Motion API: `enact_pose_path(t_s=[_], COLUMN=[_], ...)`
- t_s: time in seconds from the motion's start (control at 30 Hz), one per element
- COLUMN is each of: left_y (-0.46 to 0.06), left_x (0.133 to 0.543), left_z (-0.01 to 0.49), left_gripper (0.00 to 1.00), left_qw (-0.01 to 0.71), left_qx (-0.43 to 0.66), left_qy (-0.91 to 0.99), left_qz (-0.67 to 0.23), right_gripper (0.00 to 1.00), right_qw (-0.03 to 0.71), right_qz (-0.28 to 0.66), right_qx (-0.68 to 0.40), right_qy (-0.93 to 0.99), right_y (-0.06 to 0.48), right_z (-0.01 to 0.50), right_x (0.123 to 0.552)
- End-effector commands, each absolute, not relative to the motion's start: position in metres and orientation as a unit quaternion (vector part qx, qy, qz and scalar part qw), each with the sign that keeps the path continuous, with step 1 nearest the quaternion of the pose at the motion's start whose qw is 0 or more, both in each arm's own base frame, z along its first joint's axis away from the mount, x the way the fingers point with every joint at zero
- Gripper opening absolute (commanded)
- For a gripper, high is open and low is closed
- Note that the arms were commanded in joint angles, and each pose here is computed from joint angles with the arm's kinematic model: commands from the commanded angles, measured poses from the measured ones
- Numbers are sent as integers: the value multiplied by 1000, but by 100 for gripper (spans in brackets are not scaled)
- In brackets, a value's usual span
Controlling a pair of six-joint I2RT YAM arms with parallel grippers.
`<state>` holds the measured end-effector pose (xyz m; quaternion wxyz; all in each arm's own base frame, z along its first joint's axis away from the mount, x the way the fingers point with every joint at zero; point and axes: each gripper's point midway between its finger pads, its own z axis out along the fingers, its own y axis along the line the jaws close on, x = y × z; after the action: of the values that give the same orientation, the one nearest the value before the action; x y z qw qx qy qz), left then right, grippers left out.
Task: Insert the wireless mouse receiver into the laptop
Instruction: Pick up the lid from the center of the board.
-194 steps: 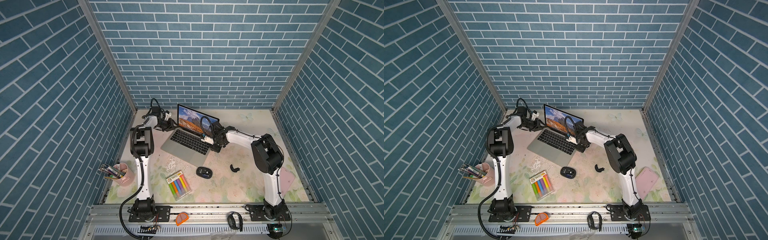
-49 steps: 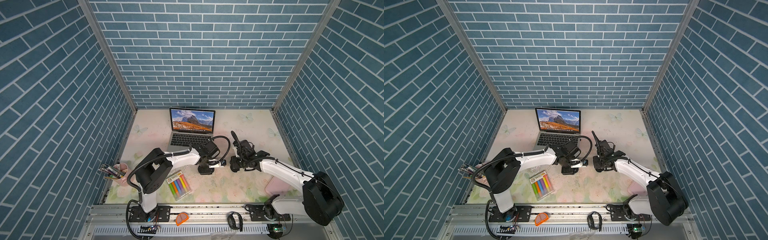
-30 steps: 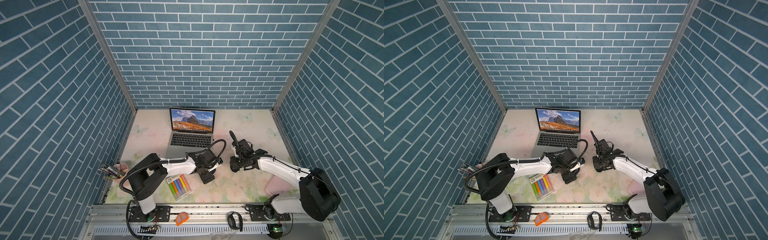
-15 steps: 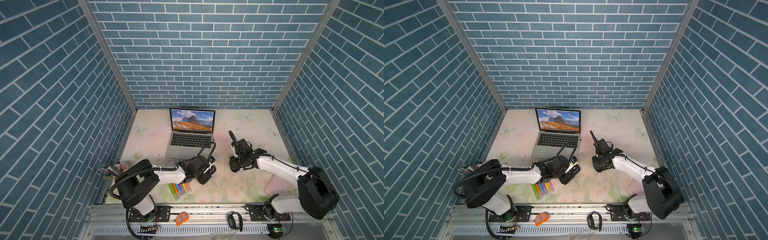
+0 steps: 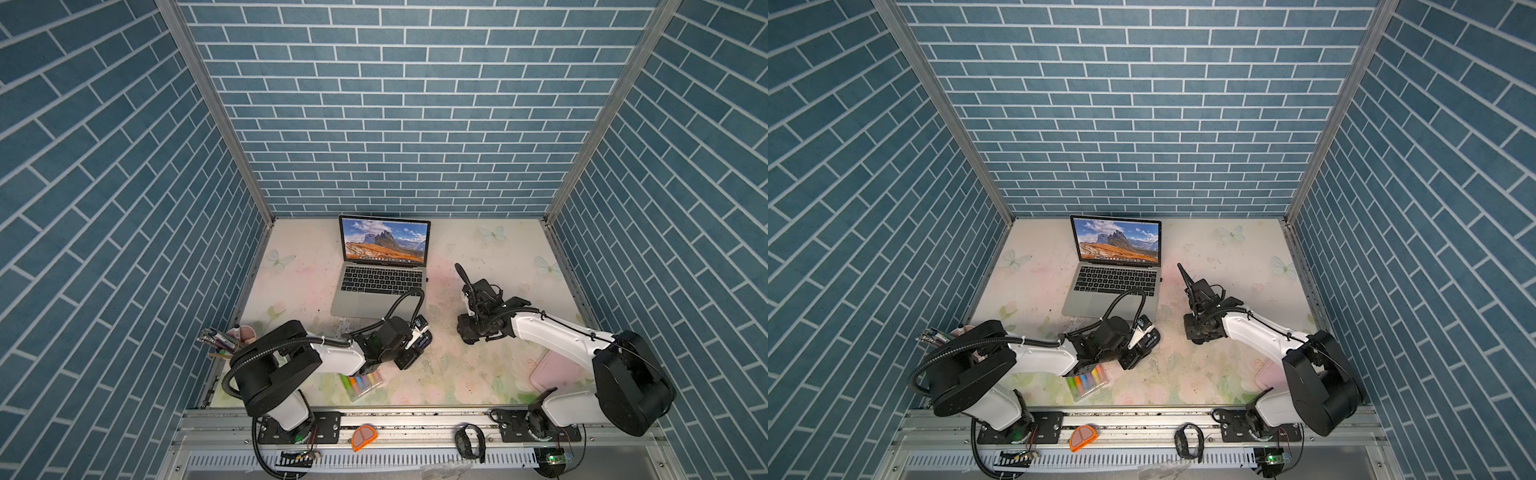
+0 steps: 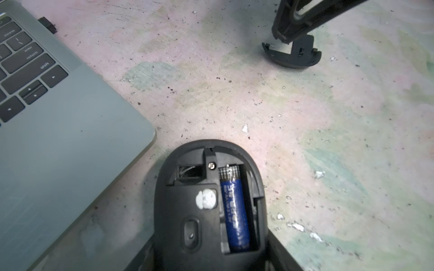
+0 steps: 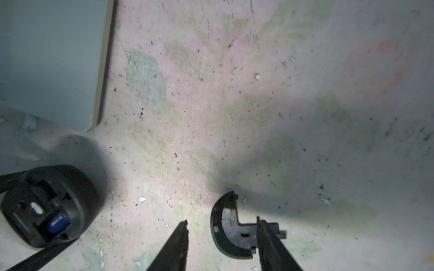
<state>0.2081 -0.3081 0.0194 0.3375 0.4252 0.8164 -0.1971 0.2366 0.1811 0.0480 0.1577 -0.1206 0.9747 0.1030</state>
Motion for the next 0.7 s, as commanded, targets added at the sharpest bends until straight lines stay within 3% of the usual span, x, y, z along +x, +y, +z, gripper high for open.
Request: enact_pose_path(t_s=[0.0, 0.2, 0.47, 0.67], left_y=[-297, -297, -299, -302], left_x=[193, 190, 193, 195], left_z=[1, 11, 25, 31], left_gripper=[53, 46, 45, 45], left_qw=[303, 311, 324, 329], left_qx=[432, 432, 428, 430], left_qy=[826, 821, 817, 814], left_qz=[-196, -206, -211, -212], right_gripper=[49, 49, 38, 37], right_qw=[147, 139, 133, 125], right_qz=[76, 31, -4, -27], right_qx=[-114, -150, -167, -175], right_qy=[980, 978, 977, 976], right_y=[178, 182, 183, 179], right_z=[43, 35, 27, 19], right_x=[233, 229, 229, 225])
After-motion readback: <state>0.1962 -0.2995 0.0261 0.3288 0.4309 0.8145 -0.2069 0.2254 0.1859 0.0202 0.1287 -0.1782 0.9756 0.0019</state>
